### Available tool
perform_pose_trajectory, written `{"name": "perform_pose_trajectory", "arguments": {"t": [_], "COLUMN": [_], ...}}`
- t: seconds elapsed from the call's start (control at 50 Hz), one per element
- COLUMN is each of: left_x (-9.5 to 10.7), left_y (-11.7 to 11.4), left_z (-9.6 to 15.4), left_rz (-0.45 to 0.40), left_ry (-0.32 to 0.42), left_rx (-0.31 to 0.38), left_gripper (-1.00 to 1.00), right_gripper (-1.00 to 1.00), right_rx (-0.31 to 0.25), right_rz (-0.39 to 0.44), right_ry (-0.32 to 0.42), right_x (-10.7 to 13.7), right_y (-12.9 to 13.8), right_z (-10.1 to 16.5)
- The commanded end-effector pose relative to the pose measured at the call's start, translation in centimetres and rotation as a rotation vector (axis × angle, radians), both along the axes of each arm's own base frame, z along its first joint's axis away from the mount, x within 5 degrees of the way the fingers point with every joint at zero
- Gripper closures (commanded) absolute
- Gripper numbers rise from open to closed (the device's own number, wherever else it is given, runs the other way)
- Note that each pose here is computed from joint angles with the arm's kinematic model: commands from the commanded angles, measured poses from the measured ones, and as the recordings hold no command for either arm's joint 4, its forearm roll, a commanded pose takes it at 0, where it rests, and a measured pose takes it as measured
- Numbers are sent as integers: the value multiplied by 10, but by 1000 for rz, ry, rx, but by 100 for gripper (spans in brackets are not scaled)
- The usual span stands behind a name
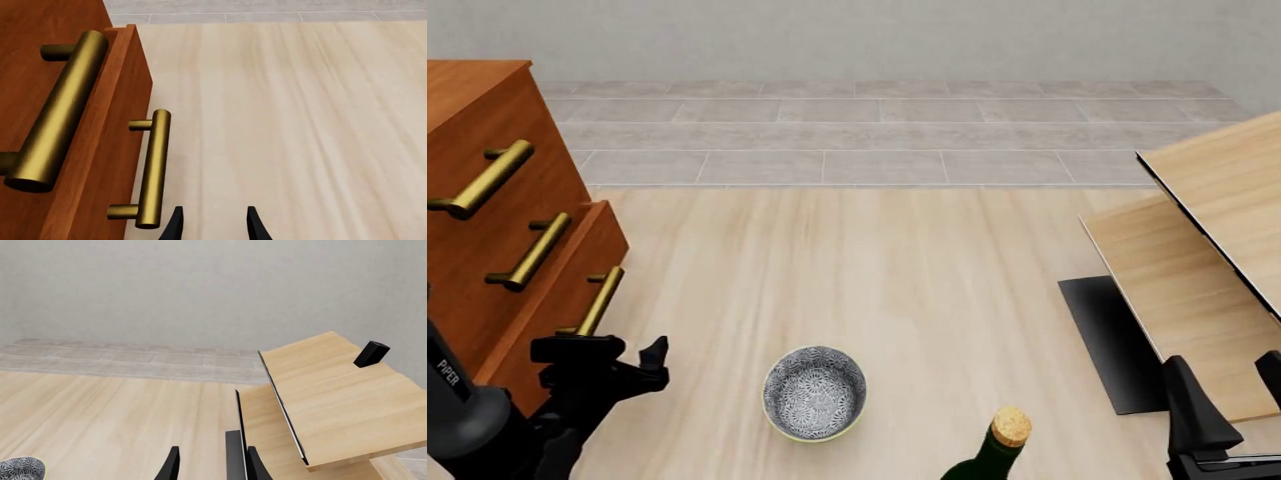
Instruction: Close the bottom drawer of the cabinet.
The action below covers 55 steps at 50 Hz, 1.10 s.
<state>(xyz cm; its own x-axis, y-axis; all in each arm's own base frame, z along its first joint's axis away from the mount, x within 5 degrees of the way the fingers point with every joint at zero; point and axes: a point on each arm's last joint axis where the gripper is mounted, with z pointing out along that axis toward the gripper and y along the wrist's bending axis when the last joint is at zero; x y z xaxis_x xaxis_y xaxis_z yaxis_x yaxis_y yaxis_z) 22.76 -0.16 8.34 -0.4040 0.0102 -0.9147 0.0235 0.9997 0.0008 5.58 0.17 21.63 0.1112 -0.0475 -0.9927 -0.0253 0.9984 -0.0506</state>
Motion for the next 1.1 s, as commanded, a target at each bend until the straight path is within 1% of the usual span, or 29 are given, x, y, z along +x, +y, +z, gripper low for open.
{"name": "perform_pose_trajectory", "arguments": {"t": [0.02, 0.68, 1.1], "left_x": [1, 8, 8], "left_y": [11, 35, 47], "left_z": [-1, -10, -12], "left_rz": [59, 145, 190], "left_ry": [2, 18, 20], "left_rx": [14, 39, 55], "left_gripper": [-100, -100, -100], "right_gripper": [-100, -100, -100], "right_rx": [-3, -5, -5], "right_rz": [0, 0, -2], "right_ry": [-1, -2, -1], "right_x": [0, 0, 0], "right_y": [0, 0, 0], "right_z": [0, 0, 0]}}
